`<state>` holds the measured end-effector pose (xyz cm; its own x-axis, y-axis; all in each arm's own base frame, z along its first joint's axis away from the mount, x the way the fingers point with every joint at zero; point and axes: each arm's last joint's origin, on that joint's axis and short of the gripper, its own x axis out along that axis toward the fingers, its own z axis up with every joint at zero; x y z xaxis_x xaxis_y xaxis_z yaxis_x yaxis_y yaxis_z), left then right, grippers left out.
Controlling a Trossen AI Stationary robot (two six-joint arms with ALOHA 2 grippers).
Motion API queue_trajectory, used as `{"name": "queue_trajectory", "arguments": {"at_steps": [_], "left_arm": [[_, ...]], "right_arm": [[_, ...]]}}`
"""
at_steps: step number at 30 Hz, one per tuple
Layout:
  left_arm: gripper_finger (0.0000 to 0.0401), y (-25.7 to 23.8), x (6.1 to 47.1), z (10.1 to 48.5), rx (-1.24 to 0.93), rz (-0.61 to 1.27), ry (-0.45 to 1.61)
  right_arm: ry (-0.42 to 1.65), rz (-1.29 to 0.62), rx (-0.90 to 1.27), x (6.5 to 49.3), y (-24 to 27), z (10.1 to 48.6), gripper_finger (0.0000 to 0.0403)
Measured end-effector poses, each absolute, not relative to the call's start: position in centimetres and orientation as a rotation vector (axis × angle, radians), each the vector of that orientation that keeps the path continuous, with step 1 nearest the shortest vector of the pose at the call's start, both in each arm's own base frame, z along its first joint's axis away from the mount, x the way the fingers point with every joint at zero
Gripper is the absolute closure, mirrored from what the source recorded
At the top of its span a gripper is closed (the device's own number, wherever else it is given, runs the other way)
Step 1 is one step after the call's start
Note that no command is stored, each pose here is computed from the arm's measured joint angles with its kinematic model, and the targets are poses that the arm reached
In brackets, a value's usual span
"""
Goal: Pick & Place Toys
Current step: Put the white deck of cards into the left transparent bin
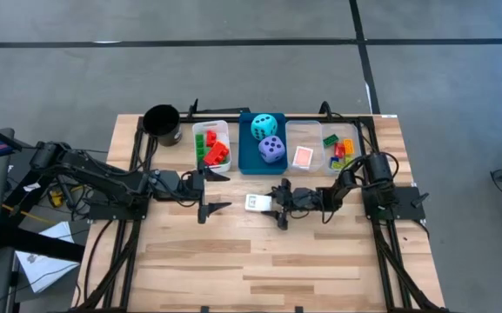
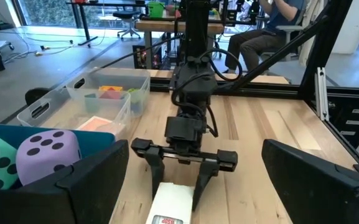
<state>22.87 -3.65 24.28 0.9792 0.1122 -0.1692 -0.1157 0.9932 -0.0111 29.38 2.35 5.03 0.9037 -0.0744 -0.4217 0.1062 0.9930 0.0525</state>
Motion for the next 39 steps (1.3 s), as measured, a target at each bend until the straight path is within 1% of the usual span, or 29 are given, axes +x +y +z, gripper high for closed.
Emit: {"name": "queue_trajectory", "arguments": {"at_steps": [4,8,12,14,18,23,28,30,35,37,39], "left_arm": [[0.0041,-3.6,22.9,24.3,-0.025,0.115,0.169],[0.0041,-3.6,22.9,24.3,-0.027,0.115,0.168],[0.0041,-3.6,22.9,24.3,-0.027,0.115,0.168],[0.0041,-3.6,22.9,24.3,-0.027,0.115,0.168],[0.0041,-3.6,22.9,24.3,-0.046,0.117,0.167],[0.0041,-3.6,22.9,24.3,-0.05,0.118,0.167],[0.0041,-3.6,22.9,24.3,-0.091,0.121,0.164],[0.0041,-3.6,22.9,24.3,-0.123,0.124,0.162],[0.0041,-3.6,22.9,24.3,-0.181,0.128,0.159],[0.0041,-3.6,22.9,24.3,-0.198,0.13,0.158],[0.0041,-3.6,22.9,24.3,-0.208,0.13,0.158]], "right_arm": [[0.43,-0.151,0.105,29.4,2.3,5.0,0.0134],[0.394,-0.145,0.119,29.4,2.6,5.5,0.0134],[0.372,-0.139,0.117,29.3,3.0,7.3,0.0168],[0.337,-0.165,0.114,29.2,3.2,9.0,0.0172],[0.333,-0.342,0.068,28.0,2.9,12.0,0.0172],[0.27,-0.648,0.01,26.0,2.0,16.3,0.0172],[0.196,-1.032,0.027,23.7,0.1,18.4,0.0171],[0.173,-1.129,0.073,23.0,-0.8,18.6,0.0171],[0.176,-1.221,0.214,22.2,-3.5,17.9,0.0169],[0.221,-1.204,0.239,22.3,-4.3,17.4,0.0164],[0.286,-1.14,0.258,22.5,-4.8,16.9,0.0149]]}}
